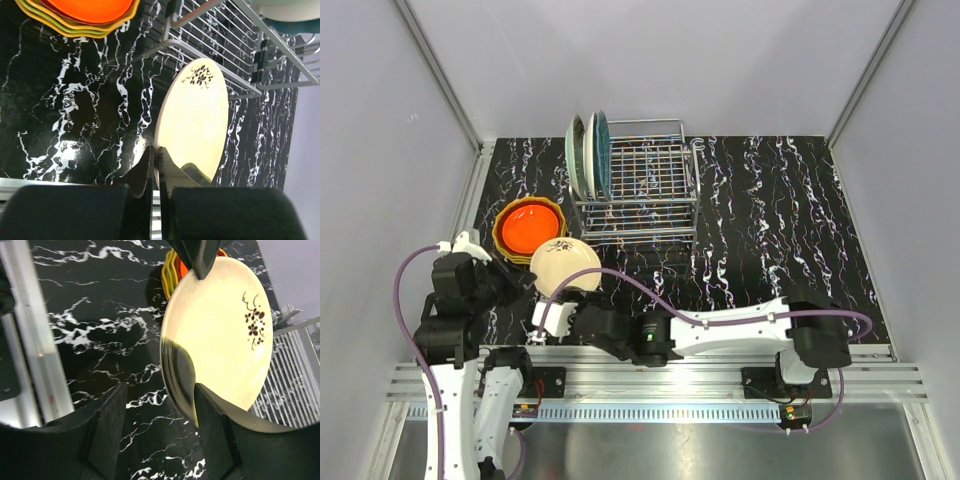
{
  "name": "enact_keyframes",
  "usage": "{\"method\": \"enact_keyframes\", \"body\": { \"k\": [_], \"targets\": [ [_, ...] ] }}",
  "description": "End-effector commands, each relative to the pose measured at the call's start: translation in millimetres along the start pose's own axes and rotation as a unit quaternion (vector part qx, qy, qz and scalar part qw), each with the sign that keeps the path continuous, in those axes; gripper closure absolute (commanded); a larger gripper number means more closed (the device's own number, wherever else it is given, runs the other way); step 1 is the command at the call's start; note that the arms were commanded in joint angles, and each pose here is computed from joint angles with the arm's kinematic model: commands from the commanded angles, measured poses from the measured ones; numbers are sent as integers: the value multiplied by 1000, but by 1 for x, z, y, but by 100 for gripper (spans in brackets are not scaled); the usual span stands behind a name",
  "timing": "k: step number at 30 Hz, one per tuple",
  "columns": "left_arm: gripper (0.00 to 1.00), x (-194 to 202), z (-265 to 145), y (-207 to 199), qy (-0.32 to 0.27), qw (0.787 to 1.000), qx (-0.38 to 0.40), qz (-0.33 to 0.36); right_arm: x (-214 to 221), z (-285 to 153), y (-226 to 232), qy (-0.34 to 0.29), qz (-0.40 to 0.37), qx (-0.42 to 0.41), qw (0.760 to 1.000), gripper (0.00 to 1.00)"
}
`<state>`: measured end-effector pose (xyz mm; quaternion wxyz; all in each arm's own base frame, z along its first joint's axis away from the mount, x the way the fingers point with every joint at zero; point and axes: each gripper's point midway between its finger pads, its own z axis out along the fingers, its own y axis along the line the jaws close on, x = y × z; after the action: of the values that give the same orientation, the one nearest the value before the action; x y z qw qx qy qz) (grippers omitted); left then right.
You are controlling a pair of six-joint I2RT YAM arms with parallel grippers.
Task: Load the plates into the dish rack
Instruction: Pass the plate from the left arm to the right
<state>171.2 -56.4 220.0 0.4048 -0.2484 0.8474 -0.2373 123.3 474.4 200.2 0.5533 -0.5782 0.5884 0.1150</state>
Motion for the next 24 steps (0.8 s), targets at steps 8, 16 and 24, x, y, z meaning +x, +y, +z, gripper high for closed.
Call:
{"method": "enact_keyframes", "body": {
  "k": [8,16,24],
  "targets": [
    [100,3,-2,-29,22,996,79,19,-22,27,-55,-16,-76,201,976,55],
    [96,6,2,-33,32,995,93,22,-23,24,-54,-26,-78,193,978,88],
    [46,-3,4,-44,31,993,110,24,-30,18,-39,-29,-74,183,980,100]
  ]
}}
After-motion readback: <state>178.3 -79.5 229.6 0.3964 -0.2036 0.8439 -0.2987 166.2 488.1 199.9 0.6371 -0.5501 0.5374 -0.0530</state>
